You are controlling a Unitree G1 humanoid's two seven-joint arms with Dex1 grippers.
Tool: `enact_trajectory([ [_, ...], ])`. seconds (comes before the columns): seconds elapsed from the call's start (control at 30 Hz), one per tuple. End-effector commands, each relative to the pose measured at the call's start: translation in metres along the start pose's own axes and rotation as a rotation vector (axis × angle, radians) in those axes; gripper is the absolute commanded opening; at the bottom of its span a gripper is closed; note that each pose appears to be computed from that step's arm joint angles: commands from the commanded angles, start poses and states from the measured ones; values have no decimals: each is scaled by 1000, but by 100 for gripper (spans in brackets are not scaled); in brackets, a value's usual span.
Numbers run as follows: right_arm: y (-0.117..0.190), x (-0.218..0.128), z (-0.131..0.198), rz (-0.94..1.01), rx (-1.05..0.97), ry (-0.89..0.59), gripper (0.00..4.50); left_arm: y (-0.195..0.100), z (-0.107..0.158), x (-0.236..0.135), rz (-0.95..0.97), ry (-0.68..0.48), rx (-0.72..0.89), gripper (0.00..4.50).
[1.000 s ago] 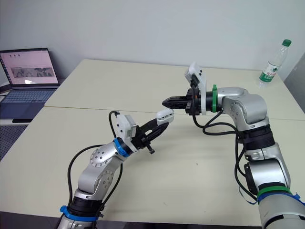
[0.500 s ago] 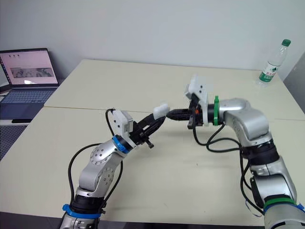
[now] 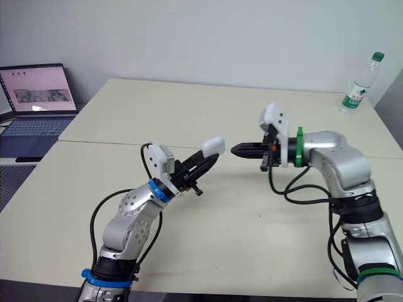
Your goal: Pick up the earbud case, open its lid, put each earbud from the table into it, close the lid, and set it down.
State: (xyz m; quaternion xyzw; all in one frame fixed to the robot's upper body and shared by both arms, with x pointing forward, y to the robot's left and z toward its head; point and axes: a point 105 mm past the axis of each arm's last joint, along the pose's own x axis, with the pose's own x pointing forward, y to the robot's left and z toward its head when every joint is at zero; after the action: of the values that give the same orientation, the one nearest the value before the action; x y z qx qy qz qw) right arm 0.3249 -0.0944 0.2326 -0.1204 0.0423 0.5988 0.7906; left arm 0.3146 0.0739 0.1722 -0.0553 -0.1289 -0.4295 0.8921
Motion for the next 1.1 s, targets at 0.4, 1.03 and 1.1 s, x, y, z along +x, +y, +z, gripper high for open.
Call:
enact_trajectory([
  [0.4, 10, 41, 21, -145, -5, -171, 3, -7, 17, 9, -43, -42, 89, 74],
  [1.03, 14, -8, 13, -60, -131, -181, 128, 1, 5, -6, 32, 132, -327, 74],
  [1.1, 21, -16, -5, 13, -184, -111, 205, 0, -9, -9, 54, 235, -460, 74],
])
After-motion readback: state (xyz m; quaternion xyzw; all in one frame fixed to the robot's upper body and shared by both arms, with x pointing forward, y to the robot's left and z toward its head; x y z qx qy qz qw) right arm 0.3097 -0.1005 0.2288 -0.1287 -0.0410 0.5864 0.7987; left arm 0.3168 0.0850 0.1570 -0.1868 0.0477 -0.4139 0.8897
